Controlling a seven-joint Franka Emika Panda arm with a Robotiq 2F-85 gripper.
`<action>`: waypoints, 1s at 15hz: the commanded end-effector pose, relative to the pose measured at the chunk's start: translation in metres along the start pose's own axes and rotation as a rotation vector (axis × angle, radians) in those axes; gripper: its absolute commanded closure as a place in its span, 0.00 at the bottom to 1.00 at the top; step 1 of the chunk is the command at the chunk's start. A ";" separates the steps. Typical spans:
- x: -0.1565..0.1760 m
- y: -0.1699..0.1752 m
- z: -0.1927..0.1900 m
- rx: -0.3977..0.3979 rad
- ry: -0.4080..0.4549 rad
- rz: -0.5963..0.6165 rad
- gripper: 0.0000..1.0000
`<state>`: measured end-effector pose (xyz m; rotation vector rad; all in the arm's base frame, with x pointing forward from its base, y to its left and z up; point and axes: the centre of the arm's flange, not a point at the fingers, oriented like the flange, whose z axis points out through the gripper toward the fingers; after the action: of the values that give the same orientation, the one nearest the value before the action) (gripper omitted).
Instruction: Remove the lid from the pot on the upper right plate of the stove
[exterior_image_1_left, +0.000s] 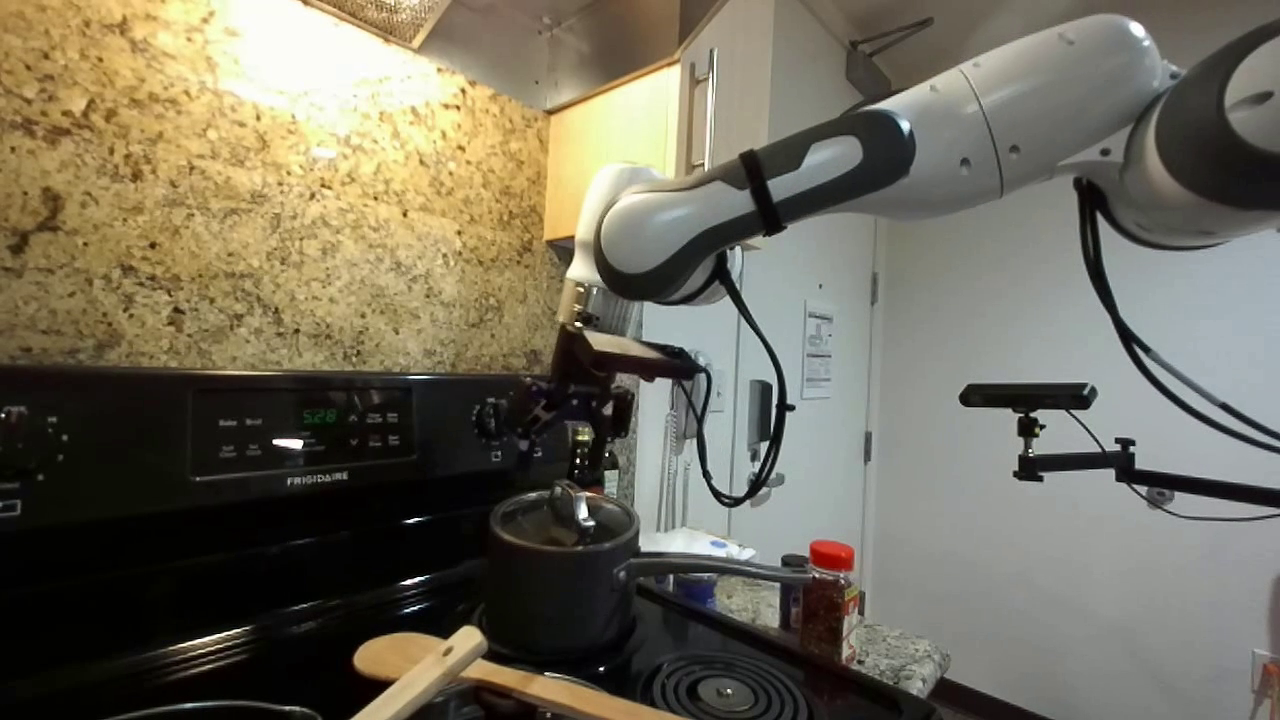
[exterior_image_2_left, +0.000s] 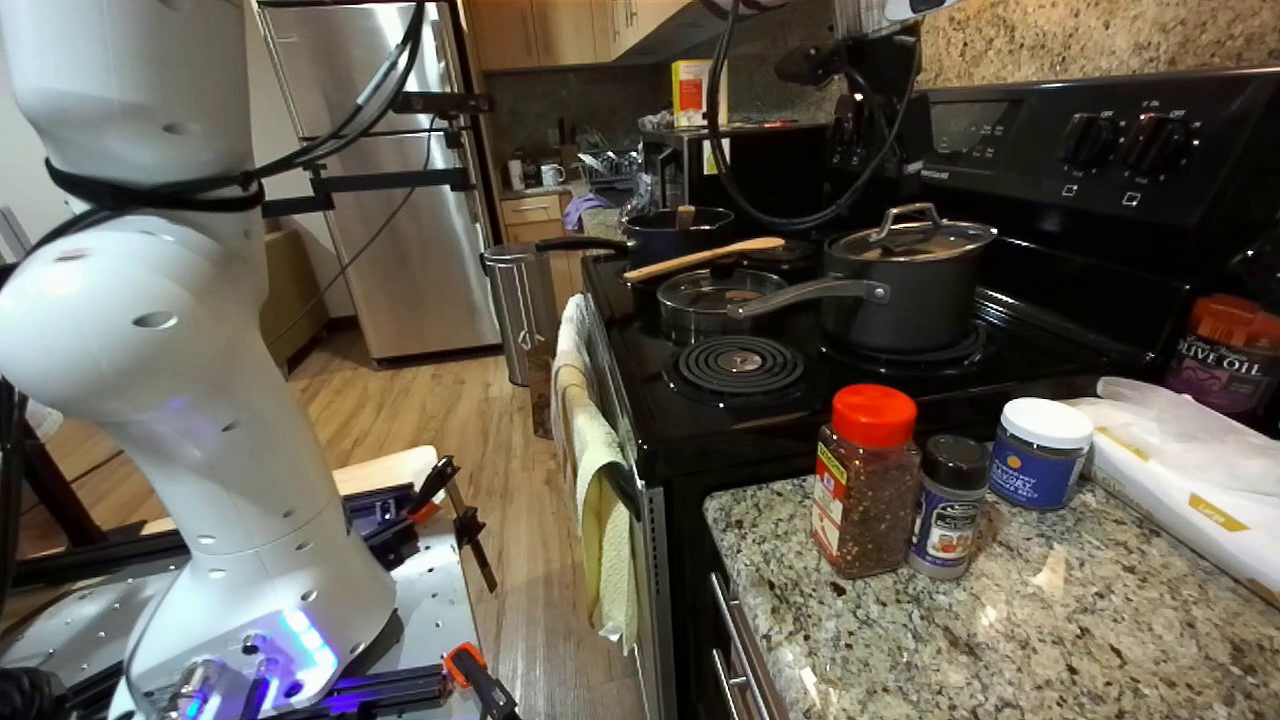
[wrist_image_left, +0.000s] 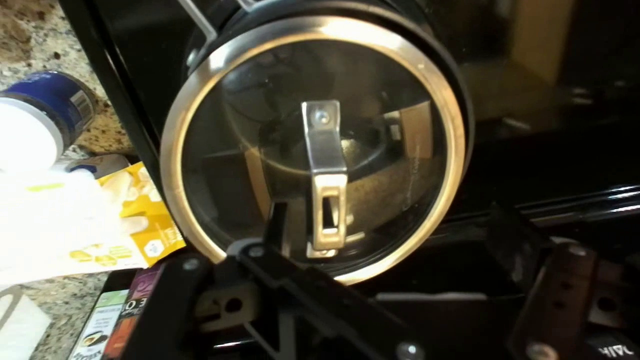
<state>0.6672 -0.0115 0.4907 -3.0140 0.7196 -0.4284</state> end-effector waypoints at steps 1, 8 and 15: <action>0.008 0.004 -0.001 -0.038 0.020 0.060 0.00; 0.012 0.004 0.025 -0.048 -0.035 0.049 0.00; 0.013 0.006 0.034 -0.054 0.004 0.062 0.47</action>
<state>0.6798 -0.0257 0.4571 -3.0387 0.7971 -0.3764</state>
